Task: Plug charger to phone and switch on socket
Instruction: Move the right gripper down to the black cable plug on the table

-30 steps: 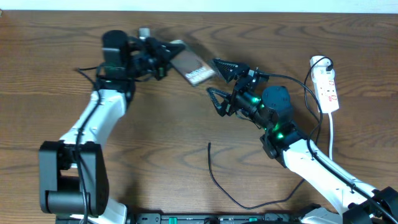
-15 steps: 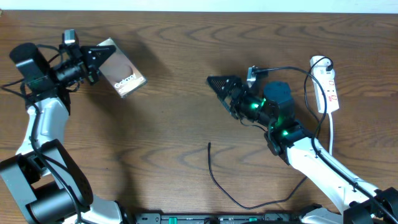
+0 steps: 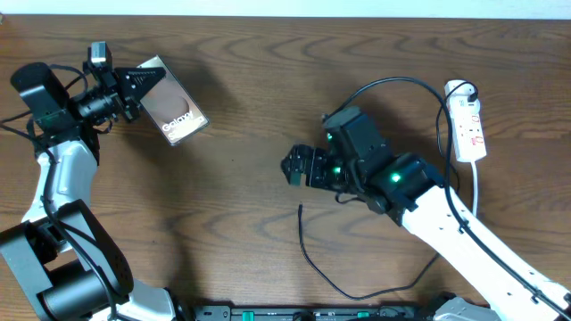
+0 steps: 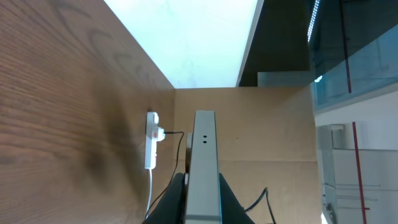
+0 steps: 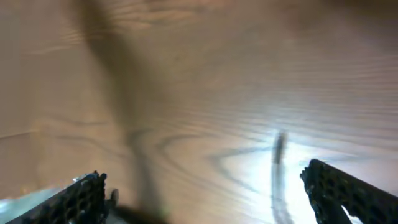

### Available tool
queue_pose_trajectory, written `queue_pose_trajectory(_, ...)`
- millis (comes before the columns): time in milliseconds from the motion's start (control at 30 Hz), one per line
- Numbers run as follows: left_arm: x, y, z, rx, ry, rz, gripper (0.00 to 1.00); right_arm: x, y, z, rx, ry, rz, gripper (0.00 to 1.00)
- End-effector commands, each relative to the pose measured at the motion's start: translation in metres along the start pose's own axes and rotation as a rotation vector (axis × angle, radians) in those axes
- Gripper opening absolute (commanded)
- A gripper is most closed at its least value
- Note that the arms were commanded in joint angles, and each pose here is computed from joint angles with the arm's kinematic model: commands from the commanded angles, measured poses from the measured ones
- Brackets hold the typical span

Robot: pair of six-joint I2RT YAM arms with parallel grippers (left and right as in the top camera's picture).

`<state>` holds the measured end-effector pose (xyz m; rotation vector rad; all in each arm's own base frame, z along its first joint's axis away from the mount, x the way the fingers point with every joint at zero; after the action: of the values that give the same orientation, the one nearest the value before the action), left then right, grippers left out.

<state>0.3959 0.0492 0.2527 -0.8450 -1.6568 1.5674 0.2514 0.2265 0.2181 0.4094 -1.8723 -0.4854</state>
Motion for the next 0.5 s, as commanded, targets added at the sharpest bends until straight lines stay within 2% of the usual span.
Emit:
queue_pose_trajectory(0,0.0,-0.004,0.004,-0.027,0.036,0.016,0.08,-0.002,-0.009,0.007,0.165,-0.046,0.149,0.99)
queue_pose_trajectory(100,0.0,-0.005,0.004,-0.027,0.039,0.017,0.07,-0.005,0.002,0.017,0.175,-0.032,0.123,0.99)
queue_pose_trajectory(200,0.0,-0.005,0.004,-0.027,0.038,0.017,0.08,-0.006,0.012,0.011,0.199,-0.072,0.079,0.99)
queue_pose_trajectory(267,0.0,-0.004,0.004,-0.027,0.038,0.017,0.07,-0.011,0.013,0.01,0.153,-0.073,0.077,0.99)
queue_pose_trajectory(367,0.0,-0.005,0.004,-0.027,0.039,0.017,0.07,-0.028,0.013,0.015,0.117,0.005,0.088,0.99)
queue_pose_trajectory(467,0.0,-0.005,0.004,-0.027,0.038,0.017,0.07,-0.051,0.007,0.02,0.104,0.134,0.195,0.96)
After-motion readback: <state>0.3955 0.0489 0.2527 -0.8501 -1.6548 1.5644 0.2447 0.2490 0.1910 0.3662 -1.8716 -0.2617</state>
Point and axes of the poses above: each gripper's point midway between its finger pads, its own x axis back along the fingers, its own y axis along the line the jaws close on, z = x × y, the point moved 5 cm from there along x, back along the fingers, and after that the axes turned 2 degrees about x, right-handed, at the moved point
